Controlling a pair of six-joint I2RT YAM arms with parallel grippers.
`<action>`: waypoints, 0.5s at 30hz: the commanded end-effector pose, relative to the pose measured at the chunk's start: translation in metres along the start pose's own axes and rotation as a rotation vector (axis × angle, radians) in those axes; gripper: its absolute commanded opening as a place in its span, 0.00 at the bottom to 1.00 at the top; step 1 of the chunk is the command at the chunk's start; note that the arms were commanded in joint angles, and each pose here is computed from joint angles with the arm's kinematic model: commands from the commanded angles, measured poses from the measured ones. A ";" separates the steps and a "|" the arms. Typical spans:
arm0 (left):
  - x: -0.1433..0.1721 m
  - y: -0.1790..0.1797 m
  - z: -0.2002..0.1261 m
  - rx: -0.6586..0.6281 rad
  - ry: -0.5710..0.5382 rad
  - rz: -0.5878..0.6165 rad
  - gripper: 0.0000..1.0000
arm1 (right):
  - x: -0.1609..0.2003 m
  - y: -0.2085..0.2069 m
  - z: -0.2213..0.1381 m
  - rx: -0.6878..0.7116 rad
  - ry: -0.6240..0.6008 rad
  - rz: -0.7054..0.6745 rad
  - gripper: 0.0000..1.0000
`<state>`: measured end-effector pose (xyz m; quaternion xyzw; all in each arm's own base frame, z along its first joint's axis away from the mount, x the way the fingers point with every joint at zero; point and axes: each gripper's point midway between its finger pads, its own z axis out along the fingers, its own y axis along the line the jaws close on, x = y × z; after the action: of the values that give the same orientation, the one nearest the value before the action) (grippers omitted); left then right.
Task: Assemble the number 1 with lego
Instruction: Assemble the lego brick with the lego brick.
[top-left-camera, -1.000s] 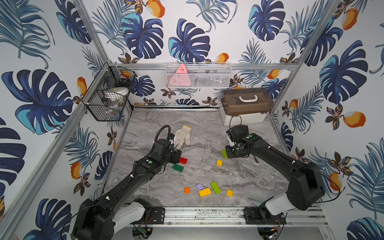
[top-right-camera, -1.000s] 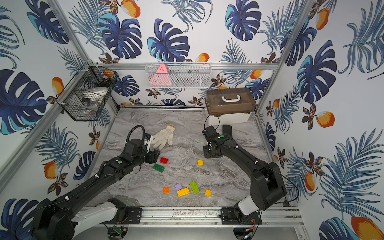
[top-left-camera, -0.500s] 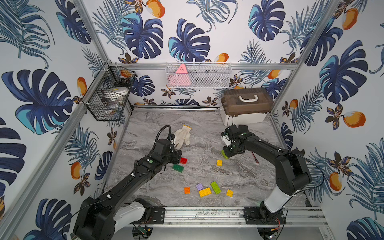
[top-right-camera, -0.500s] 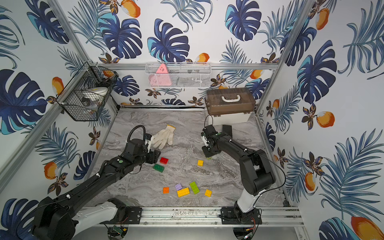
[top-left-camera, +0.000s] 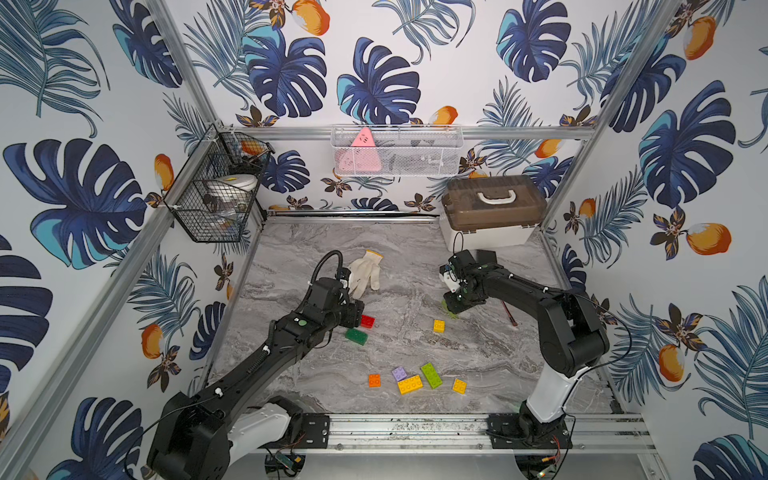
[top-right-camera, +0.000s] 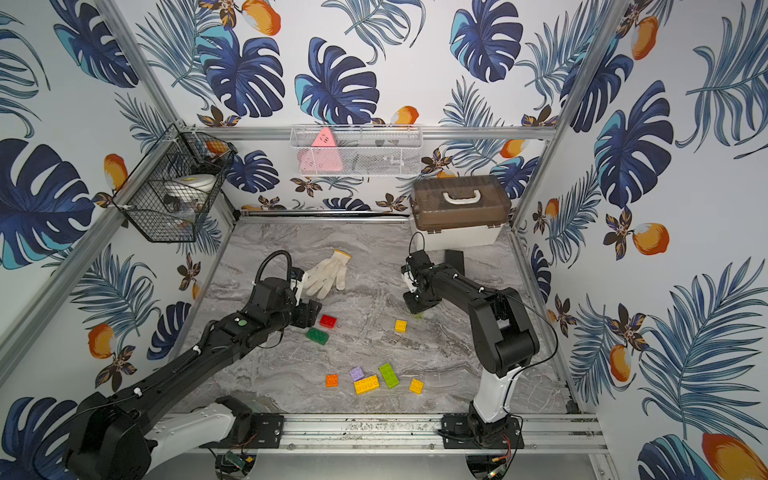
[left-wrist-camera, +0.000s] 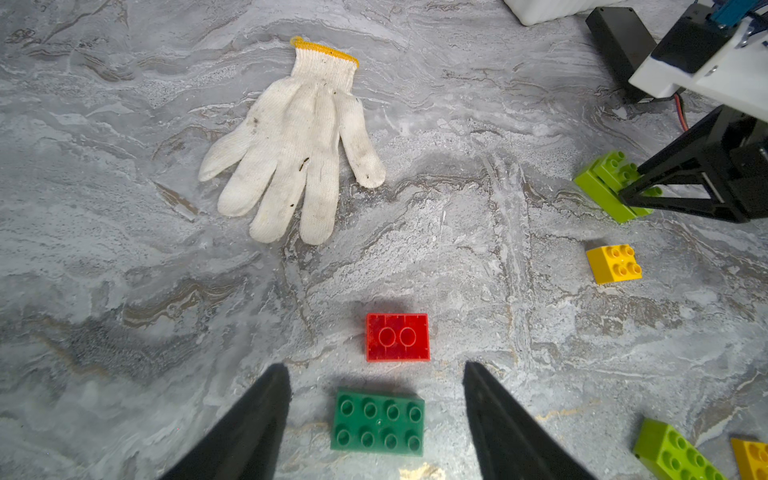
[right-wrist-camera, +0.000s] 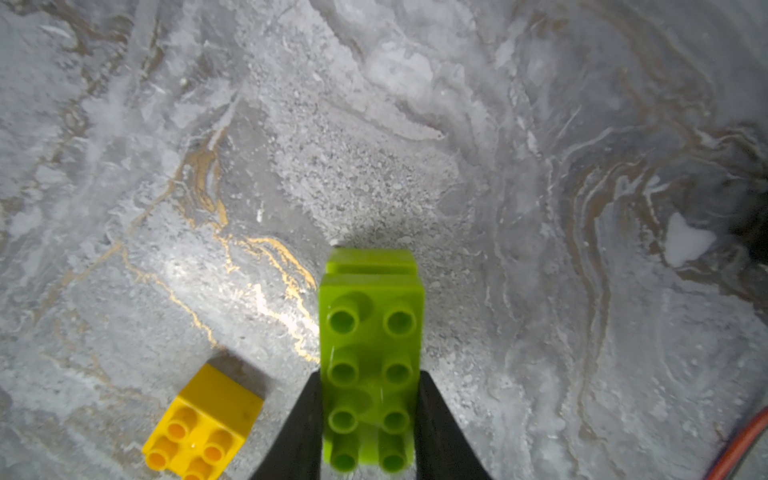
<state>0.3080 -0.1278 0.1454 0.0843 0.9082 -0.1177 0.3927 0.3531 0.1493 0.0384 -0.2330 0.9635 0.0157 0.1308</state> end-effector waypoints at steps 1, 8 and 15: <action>-0.003 -0.001 -0.002 -0.001 -0.013 0.006 0.71 | 0.001 0.001 0.005 -0.012 0.009 -0.002 0.18; -0.002 -0.001 -0.001 0.000 -0.009 0.011 0.71 | 0.012 0.000 0.015 -0.015 0.078 0.028 0.11; -0.002 0.000 -0.002 -0.004 -0.011 0.010 0.71 | 0.035 0.002 0.036 -0.018 0.174 0.059 0.04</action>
<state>0.3076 -0.1278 0.1476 0.0846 0.9068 -0.1169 0.3960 0.3596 0.1519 0.0239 -0.2199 0.9682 0.0232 0.1169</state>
